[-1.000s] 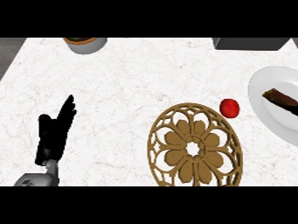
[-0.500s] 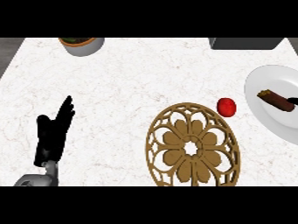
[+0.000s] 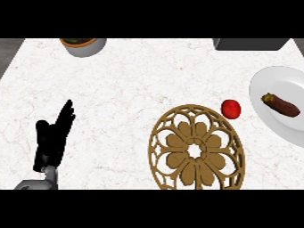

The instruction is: Pick the sweet potato from the placemat and place it in the plate

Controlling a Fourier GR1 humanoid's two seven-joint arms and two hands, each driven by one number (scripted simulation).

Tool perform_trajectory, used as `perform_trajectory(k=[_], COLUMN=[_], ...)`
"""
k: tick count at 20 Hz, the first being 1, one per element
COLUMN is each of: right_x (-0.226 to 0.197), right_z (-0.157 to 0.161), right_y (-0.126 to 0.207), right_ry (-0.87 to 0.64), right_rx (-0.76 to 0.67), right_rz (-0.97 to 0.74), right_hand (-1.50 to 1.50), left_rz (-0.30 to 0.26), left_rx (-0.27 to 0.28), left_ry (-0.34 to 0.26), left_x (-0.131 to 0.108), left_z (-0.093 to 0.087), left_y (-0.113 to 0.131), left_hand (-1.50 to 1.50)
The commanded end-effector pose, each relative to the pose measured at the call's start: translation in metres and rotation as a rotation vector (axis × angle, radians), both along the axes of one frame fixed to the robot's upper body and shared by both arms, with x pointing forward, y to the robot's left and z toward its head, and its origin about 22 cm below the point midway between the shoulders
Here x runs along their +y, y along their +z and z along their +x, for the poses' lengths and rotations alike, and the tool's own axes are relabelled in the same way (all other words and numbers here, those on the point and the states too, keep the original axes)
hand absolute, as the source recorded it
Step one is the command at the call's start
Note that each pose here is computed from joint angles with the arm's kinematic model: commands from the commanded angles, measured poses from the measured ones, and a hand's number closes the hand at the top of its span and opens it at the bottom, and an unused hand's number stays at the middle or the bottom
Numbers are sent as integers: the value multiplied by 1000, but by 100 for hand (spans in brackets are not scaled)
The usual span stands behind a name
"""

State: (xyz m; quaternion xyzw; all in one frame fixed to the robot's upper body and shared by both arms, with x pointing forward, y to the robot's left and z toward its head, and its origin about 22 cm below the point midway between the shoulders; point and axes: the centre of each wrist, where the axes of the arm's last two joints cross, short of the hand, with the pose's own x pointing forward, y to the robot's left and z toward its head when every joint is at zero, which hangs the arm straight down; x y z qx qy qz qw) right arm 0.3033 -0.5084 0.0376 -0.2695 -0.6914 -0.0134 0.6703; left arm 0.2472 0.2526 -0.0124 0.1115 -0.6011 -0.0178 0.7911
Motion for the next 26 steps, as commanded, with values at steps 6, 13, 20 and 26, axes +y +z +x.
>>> perform_trajectory(k=[6, 13, 20, 26], right_x=[-7, 7, 12, -5], right_z=[-17, -8, -8, -33], right_y=[-13, -24, -32, -37], right_ry=[72, 29, -38, -73], right_rx=[-67, -41, 18, 18], right_rz=[29, 12, -42, -64], right_hand=[-150, -150, -150, -150], left_rz=[-17, 14, 3, 4], left_rx=[13, 12, -1, -2], left_ry=[-4, -8, -28, -12], left_x=[-15, -6, -5, -21], left_z=[1, 17, 0, -4], left_y=[8, 3, 9, -11], left_hand=[0, 0, 0, 0])
